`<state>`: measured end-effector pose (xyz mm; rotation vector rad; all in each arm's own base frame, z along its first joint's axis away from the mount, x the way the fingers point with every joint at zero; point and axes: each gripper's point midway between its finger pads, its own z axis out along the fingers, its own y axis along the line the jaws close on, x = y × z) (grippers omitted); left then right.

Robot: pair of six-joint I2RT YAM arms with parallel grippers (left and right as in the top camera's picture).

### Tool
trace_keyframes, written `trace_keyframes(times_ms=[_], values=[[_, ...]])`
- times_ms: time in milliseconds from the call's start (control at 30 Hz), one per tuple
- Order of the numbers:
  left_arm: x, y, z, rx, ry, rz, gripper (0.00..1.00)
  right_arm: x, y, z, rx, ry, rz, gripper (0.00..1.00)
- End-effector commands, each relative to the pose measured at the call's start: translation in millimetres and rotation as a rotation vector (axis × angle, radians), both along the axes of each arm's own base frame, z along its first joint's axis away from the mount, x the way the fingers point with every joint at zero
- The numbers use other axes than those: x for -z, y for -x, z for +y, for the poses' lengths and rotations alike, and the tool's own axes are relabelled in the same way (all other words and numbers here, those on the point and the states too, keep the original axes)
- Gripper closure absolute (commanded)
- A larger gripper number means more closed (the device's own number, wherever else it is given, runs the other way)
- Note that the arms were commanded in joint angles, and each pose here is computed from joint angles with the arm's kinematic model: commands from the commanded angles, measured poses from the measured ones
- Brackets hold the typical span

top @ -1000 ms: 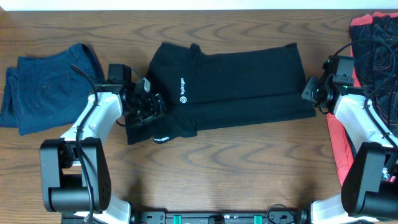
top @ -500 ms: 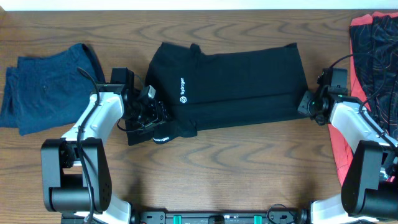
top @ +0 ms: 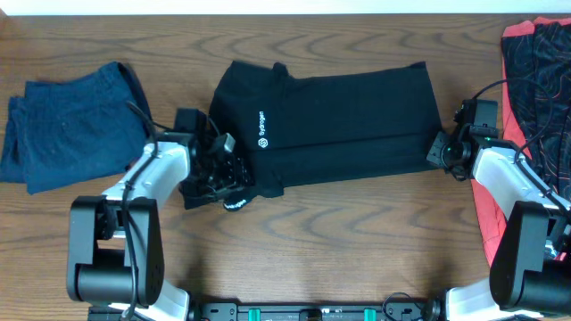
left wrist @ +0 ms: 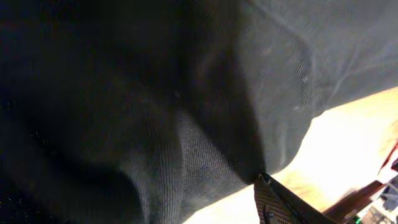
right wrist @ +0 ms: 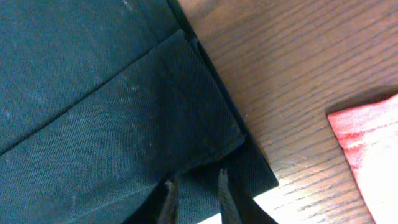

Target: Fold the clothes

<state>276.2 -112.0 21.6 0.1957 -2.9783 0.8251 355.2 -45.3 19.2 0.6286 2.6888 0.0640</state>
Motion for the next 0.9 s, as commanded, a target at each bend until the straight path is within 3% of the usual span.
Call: trace_keyframes(times_ms=[0,133,200,300,467,867], values=[[2,2,-2,0.024,-0.011,-0.009,0.42,7,6,3,-0.001,-0.002,0.022,0.82],[2,1,-4,0.024,-0.002,-0.013,0.54,10,9,3,-0.001,-0.003,0.025,0.84],[1,1,-4,0.024,0.002,-0.013,0.55,11,8,3,-0.001,-0.002,0.02,0.84],[0,0,-5,0.024,0.009,-0.016,0.66,11,7,3,-0.001,0.0,0.01,0.83],[-16,-8,-16,0.027,0.086,-0.047,0.75,11,7,3,-0.001,0.0,0.012,0.83],[-66,-73,-7,-0.068,0.134,-0.343,0.78,15,13,3,0.0,-0.002,0.028,0.83]])
